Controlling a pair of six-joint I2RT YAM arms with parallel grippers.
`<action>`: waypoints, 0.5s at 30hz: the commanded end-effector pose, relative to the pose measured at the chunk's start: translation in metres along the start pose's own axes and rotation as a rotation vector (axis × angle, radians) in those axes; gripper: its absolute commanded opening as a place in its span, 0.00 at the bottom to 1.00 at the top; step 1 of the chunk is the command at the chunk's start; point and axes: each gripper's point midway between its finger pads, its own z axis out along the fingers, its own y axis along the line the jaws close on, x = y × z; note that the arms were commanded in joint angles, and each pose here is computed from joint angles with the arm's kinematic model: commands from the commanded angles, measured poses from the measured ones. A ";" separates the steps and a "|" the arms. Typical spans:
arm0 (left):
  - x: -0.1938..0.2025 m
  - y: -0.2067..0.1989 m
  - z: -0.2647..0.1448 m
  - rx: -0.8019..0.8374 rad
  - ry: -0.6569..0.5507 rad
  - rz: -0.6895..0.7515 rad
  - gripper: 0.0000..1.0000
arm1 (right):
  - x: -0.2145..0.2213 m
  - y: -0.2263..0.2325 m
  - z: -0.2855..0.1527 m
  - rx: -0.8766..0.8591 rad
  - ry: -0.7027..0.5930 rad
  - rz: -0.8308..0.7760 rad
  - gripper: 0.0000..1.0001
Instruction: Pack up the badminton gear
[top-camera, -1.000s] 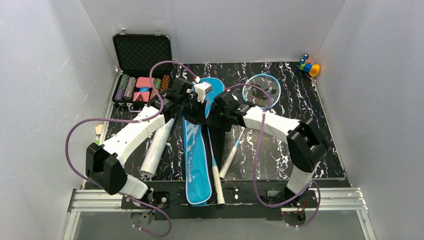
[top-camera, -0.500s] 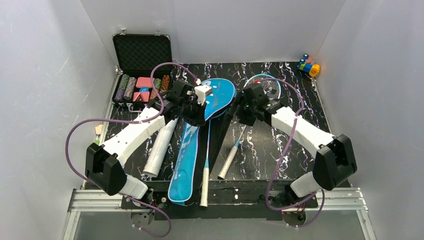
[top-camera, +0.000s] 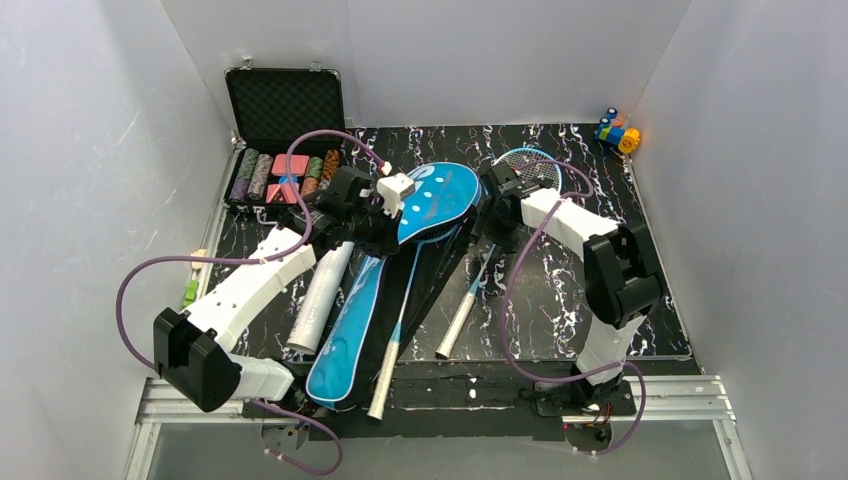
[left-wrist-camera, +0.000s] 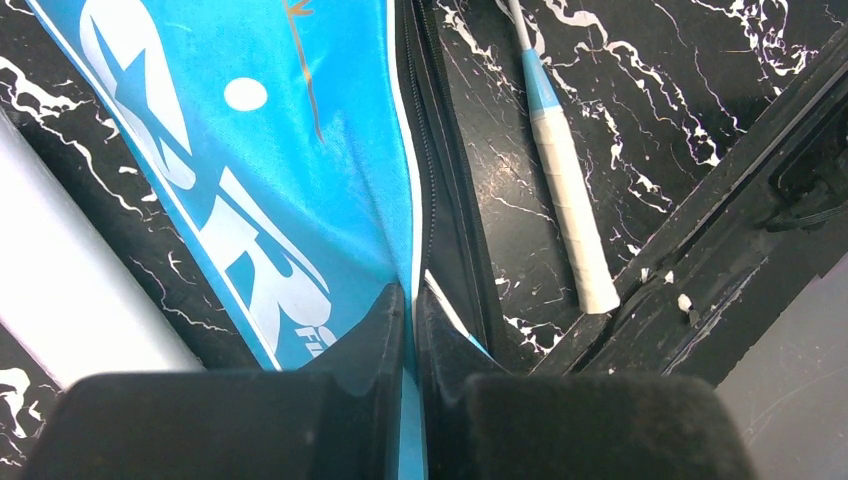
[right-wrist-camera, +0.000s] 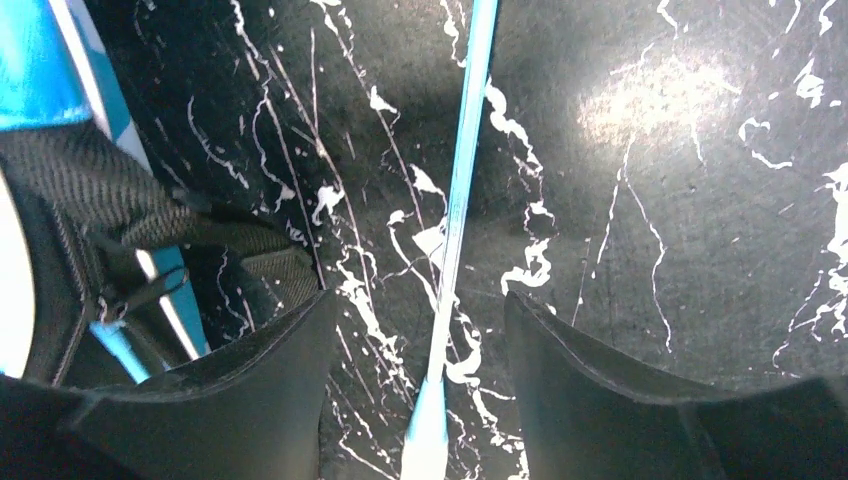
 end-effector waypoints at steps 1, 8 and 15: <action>-0.015 0.002 -0.014 -0.016 -0.080 0.026 0.00 | -0.015 0.000 0.006 0.035 -0.028 -0.013 0.68; -0.017 0.004 -0.018 -0.023 -0.093 0.019 0.00 | -0.008 -0.008 0.030 0.095 0.019 -0.021 0.57; -0.018 0.004 -0.019 -0.021 -0.098 0.015 0.00 | 0.004 -0.021 0.040 0.127 0.041 -0.024 0.35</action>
